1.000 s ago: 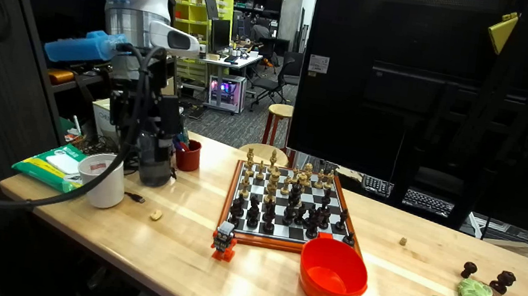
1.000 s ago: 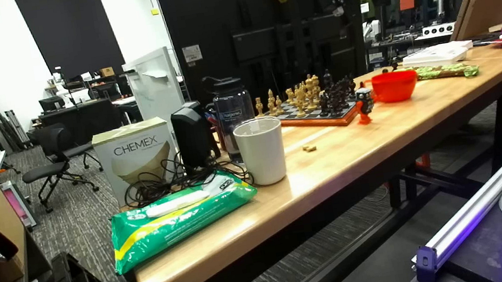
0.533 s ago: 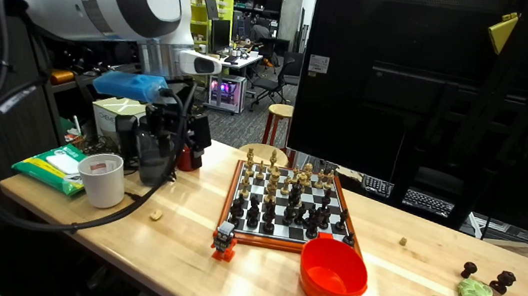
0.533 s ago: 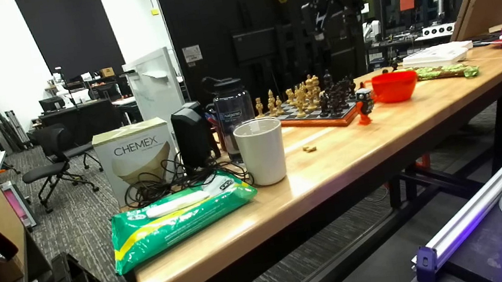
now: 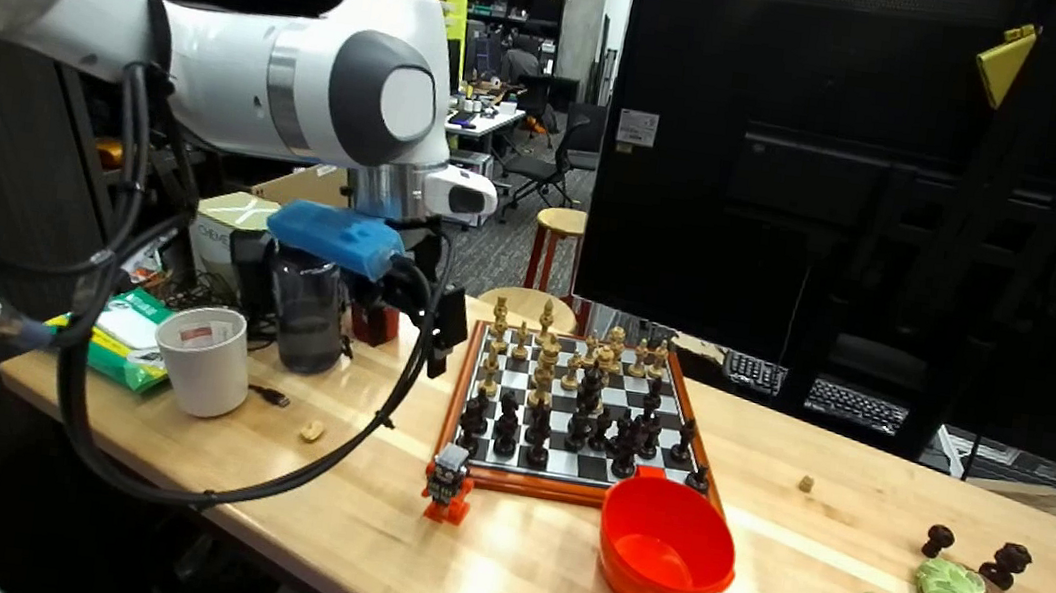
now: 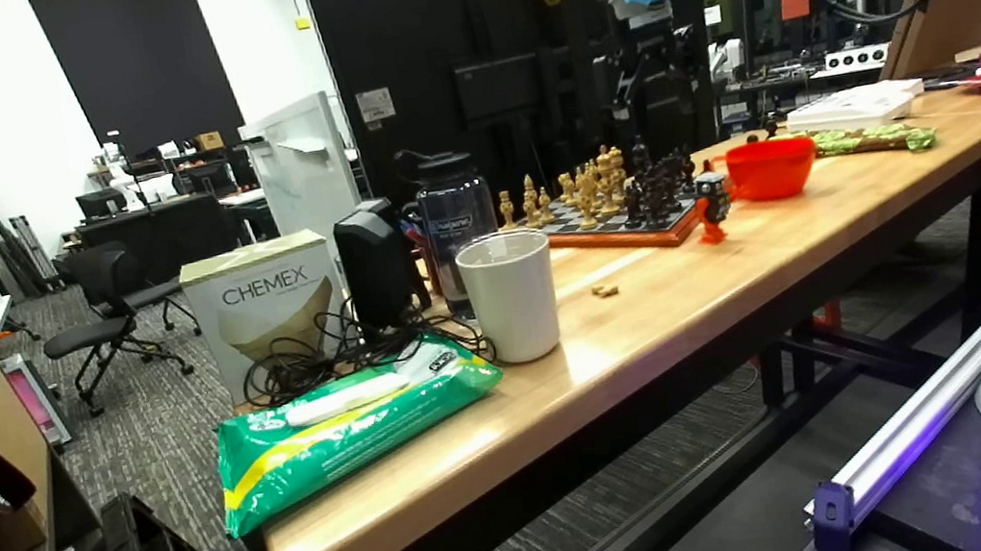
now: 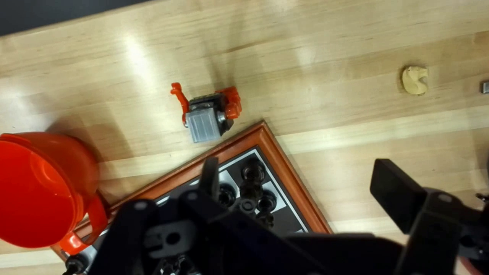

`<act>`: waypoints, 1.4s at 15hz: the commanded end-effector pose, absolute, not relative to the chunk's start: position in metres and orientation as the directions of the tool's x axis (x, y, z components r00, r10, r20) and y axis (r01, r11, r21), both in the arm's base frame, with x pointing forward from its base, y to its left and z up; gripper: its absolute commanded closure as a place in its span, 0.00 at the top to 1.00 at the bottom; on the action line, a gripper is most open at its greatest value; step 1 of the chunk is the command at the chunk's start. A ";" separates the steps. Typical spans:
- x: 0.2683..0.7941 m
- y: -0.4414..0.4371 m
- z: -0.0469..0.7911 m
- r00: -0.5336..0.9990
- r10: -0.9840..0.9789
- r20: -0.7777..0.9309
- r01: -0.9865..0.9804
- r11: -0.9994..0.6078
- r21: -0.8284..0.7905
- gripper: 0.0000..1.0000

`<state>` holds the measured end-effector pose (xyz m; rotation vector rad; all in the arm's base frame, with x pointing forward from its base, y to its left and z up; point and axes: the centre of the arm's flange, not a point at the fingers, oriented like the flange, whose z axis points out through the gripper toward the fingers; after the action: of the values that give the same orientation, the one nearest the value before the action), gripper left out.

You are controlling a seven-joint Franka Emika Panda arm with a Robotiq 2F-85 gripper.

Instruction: Move the toy robot from the table to the chessboard

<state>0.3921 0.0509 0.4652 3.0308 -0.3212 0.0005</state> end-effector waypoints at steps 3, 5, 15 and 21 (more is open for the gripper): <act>0.390 0.027 0.443 0.993 -0.109 -0.044 -0.105 -0.991 0.082 1.00; 0.385 0.025 0.438 0.997 -0.038 -0.068 -0.031 -0.995 0.092 1.00; 0.385 0.031 0.424 0.986 0.134 -0.099 0.147 -0.979 0.141 1.00; 0.388 0.031 0.427 0.984 0.150 -0.097 0.163 -0.976 0.141 1.00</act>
<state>0.3853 0.0311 0.4246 2.9811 0.2153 -0.1288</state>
